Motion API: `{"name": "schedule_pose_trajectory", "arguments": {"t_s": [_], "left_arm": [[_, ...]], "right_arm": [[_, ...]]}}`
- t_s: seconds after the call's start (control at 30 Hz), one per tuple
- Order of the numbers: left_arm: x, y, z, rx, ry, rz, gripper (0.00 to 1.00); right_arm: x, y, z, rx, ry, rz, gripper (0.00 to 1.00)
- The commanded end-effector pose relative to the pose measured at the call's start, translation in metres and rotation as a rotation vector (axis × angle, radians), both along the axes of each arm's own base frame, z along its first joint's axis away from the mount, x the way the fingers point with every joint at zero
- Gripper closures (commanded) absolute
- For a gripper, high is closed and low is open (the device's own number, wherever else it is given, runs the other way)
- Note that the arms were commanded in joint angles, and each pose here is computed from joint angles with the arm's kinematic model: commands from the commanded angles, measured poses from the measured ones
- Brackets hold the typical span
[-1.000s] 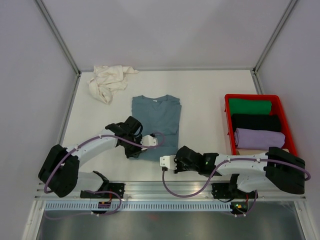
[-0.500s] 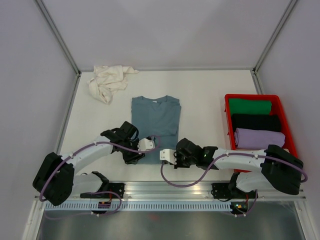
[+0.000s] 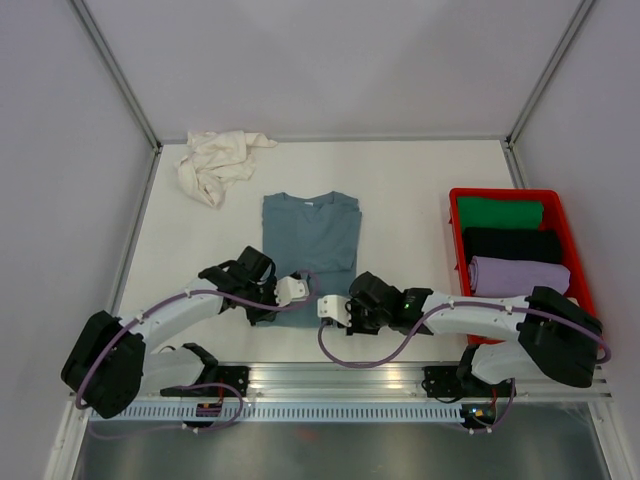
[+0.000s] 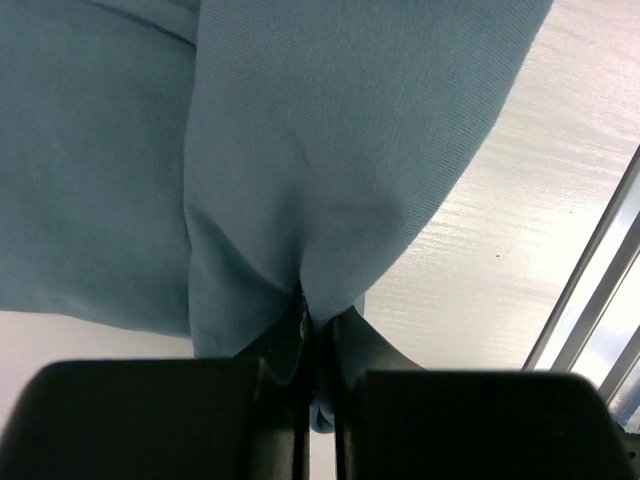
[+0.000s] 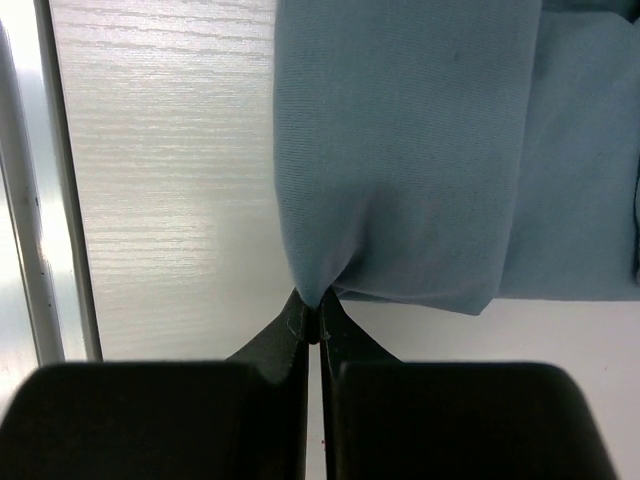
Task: Roll the t-shirts
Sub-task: Roll the tshirt
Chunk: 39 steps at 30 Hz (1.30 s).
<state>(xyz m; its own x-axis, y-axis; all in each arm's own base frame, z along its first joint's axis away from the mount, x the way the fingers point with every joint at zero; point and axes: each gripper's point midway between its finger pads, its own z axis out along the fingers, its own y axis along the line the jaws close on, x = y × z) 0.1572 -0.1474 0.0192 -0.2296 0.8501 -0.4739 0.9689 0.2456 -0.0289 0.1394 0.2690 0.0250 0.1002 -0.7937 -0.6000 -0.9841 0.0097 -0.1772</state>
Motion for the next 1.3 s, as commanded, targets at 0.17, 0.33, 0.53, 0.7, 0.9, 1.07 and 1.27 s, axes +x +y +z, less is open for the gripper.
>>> {"name": "schedule_pose_trajectory", "arguments": {"t_s": [0.17, 0.33, 0.53, 0.7, 0.9, 1.07, 1.27], "left_arm": [[-0.014, 0.01, 0.008, 0.037, 0.045, -0.048, 0.98], [-0.013, 0.009, 0.014, 0.048, 0.078, -0.073, 0.98], [-0.013, 0.006, 0.022, 0.015, 0.123, -0.064, 0.88], [-0.014, 0.009, 0.02, 0.018, 0.137, -0.042, 0.57], [-0.025, 0.013, 0.014, 0.023, 0.176, -0.01, 0.44], [-0.022, 0.024, -0.001, 0.068, 0.138, 0.022, 0.48], [-0.012, 0.016, 0.012, 0.033, 0.104, 0.061, 0.89]], "right_arm": [[-0.006, 0.007, 0.02, 0.044, 0.032, 0.032, 1.0], [-0.005, 0.006, 0.02, 0.04, 0.048, 0.041, 1.0], [-0.005, 0.005, 0.025, 0.025, 0.104, 0.011, 1.0], [-0.006, 0.009, 0.032, 0.054, 0.128, 0.015, 1.0], [0.011, 0.003, 0.033, 0.078, 0.127, -0.055, 1.0], [0.013, 0.001, 0.031, 0.072, 0.128, -0.057, 1.0], [0.009, 0.004, 0.032, 0.082, 0.153, -0.044, 1.0]]}}
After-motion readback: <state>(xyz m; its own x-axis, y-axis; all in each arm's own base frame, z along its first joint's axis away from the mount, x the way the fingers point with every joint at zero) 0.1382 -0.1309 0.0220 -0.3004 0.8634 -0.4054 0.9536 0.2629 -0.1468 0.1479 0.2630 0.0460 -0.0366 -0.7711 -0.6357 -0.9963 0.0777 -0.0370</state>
